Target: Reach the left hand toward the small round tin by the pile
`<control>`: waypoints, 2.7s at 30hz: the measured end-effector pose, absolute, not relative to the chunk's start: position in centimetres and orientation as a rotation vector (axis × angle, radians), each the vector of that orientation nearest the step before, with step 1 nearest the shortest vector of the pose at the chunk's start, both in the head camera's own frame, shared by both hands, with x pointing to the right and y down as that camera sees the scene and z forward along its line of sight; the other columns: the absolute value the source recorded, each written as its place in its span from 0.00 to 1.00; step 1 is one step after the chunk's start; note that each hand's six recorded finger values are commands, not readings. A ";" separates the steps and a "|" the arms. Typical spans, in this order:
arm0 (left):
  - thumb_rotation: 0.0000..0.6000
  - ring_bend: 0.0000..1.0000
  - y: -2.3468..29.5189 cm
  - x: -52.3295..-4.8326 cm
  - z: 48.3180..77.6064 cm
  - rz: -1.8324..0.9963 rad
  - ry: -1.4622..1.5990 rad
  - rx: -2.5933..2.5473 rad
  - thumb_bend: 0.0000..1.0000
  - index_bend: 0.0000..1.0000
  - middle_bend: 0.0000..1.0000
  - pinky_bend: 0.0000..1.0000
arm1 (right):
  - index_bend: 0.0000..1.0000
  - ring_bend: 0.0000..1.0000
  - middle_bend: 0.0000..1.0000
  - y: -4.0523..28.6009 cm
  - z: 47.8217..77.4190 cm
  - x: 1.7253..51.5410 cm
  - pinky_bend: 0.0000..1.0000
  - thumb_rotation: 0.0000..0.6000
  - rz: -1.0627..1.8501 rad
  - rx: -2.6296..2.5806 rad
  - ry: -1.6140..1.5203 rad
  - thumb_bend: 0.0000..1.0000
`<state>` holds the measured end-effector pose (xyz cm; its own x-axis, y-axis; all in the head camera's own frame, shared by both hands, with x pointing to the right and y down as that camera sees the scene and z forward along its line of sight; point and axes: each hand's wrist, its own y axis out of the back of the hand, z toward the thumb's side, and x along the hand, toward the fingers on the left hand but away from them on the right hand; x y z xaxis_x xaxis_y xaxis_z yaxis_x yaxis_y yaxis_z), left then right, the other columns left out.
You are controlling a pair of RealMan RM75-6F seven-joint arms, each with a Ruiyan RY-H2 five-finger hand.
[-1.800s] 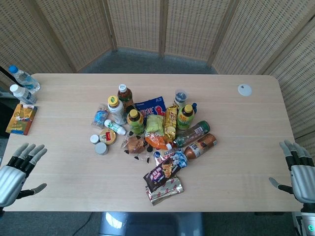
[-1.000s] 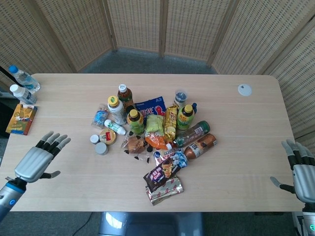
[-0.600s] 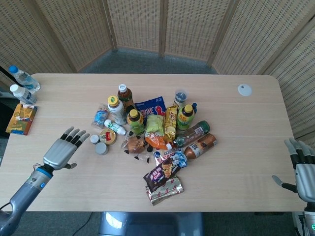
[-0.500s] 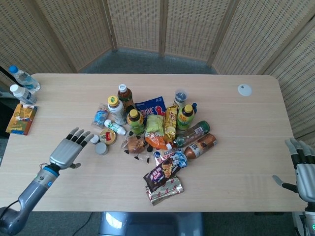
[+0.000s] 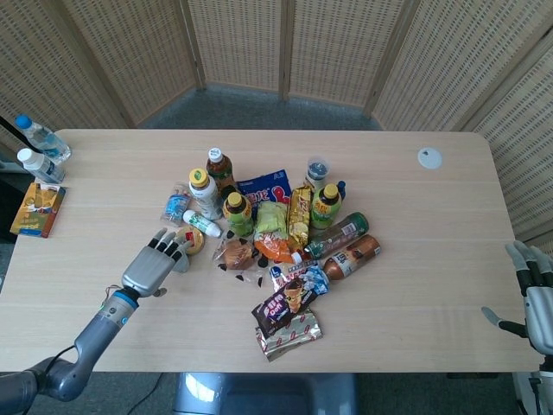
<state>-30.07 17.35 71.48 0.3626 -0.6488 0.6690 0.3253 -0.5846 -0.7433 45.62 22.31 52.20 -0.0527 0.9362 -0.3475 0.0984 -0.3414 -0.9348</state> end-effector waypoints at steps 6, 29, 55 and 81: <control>1.00 0.00 17.2 -29.6 72.5 -1.394 0.284 -1.731 0.00 0.02 0.00 0.00 | 0.00 0.00 0.00 22.4 52.4 45.6 0.00 0.97 1.480 -1.504 -1.134 0.00; 1.00 0.26 17.7 -29.1 74.7 -1.407 0.265 -1.656 0.00 0.38 0.31 0.31 | 0.00 0.00 0.00 22.3 52.5 45.7 0.00 0.97 1.486 -1.504 -1.138 0.00; 1.00 0.67 17.4 -28.5 73.1 -1.270 0.376 -1.628 0.00 0.79 0.71 0.63 | 0.00 0.00 0.00 22.3 52.5 45.8 0.00 0.98 1.484 -1.510 -1.146 0.00; 1.00 0.67 12.0 -26.3 59.8 -1.042 0.594 -1.555 0.00 0.77 0.70 0.63 | 0.00 0.00 0.00 22.4 52.3 45.5 0.00 0.98 1.476 -1.513 -1.148 0.00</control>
